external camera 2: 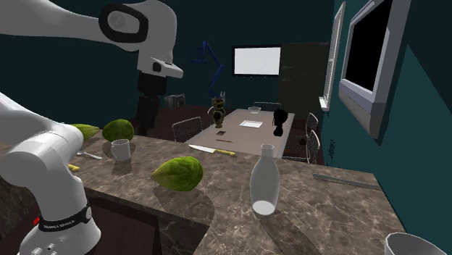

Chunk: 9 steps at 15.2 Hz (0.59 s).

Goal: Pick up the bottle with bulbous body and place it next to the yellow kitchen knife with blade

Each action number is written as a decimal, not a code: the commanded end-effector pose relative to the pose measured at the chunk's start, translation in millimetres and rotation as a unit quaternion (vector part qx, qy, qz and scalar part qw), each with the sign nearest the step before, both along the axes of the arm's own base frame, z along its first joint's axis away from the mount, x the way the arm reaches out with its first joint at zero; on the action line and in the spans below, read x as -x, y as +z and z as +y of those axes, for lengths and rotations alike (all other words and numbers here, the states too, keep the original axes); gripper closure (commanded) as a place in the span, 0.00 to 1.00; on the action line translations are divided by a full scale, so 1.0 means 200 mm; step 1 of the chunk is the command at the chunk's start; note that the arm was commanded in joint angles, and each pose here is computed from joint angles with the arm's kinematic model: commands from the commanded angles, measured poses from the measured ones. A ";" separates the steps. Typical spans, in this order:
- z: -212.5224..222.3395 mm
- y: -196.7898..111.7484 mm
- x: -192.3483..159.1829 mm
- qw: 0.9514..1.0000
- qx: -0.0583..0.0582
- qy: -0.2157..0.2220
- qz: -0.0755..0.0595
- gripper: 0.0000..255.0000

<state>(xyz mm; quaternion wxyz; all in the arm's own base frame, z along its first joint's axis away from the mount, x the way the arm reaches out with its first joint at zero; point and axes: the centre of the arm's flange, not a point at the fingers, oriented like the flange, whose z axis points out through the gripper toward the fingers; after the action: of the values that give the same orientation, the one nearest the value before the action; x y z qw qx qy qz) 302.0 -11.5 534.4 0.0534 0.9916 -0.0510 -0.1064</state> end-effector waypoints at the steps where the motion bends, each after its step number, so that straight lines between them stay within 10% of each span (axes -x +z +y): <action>1: 0.00 0.00 0.00 1.000 0.000 0.000 0.000 0.00; 9: -0.03 -0.11 -0.48 1.000 -0.011 0.005 -0.019 0.00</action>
<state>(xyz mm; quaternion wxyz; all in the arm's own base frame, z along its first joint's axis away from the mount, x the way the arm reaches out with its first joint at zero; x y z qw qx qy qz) 386.2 -18.6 512.8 0.0434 0.9939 -0.0463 -0.0903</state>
